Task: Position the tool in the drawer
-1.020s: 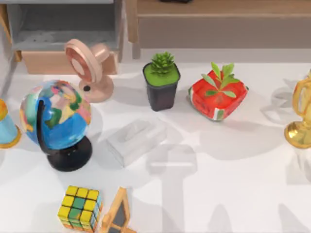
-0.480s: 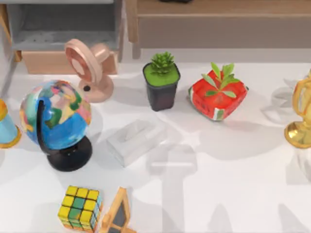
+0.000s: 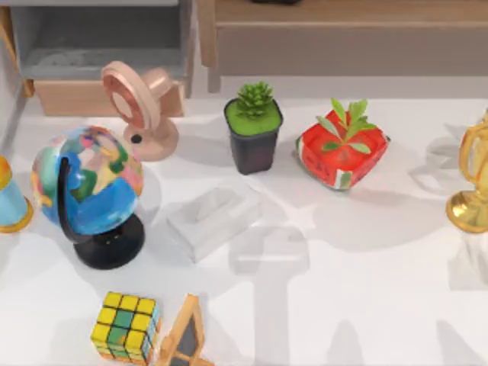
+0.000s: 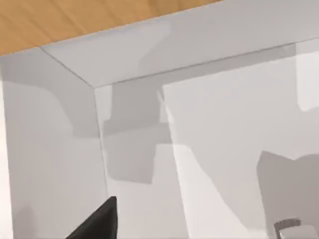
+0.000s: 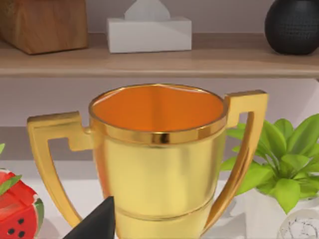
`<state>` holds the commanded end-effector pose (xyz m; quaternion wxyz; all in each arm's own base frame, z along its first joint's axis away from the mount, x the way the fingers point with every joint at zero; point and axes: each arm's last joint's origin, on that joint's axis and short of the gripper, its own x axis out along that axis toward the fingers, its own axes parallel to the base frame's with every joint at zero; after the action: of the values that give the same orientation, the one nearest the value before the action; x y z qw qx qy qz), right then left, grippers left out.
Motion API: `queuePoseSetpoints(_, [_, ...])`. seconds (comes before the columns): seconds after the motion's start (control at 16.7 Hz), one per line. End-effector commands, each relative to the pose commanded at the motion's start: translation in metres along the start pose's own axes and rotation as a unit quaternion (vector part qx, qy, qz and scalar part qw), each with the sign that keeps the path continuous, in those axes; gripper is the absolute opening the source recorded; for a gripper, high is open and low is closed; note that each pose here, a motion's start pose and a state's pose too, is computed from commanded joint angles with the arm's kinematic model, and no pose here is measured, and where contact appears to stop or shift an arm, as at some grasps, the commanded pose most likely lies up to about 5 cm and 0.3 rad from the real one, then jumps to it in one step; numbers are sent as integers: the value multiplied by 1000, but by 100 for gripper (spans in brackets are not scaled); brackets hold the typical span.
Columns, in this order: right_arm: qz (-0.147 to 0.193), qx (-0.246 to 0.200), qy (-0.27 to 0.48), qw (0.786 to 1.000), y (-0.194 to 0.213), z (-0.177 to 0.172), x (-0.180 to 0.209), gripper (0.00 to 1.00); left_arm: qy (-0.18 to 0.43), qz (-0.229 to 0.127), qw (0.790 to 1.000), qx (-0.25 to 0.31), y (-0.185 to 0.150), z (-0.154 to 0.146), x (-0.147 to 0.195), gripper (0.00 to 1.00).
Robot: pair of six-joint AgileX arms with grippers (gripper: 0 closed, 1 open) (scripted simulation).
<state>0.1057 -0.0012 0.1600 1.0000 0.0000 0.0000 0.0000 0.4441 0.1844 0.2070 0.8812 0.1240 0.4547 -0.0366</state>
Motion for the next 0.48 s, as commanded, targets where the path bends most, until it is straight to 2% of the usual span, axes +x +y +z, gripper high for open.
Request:
queuePoseSetpoints(0.12, [0, 0, 0, 1000, 0, 0, 0, 100, -74, 43, 995, 54, 17, -4, -18, 100])
queuePoseSetpoints(0.24, [0, 0, 0, 1000, 0, 0, 0, 100, -139, 103, 978, 116, 37, -16, -36, 100])
queuePoseSetpoints(0.36, [0, 0, 0, 1000, 0, 0, 0, 100, -186, 175, 949, 184, 55, -36, -54, 100])
queuePoseSetpoints(0.48, [0, 0, 0, 1000, 0, 0, 0, 100, -215, 252, 909, 253, 69, -62, -71, 100])
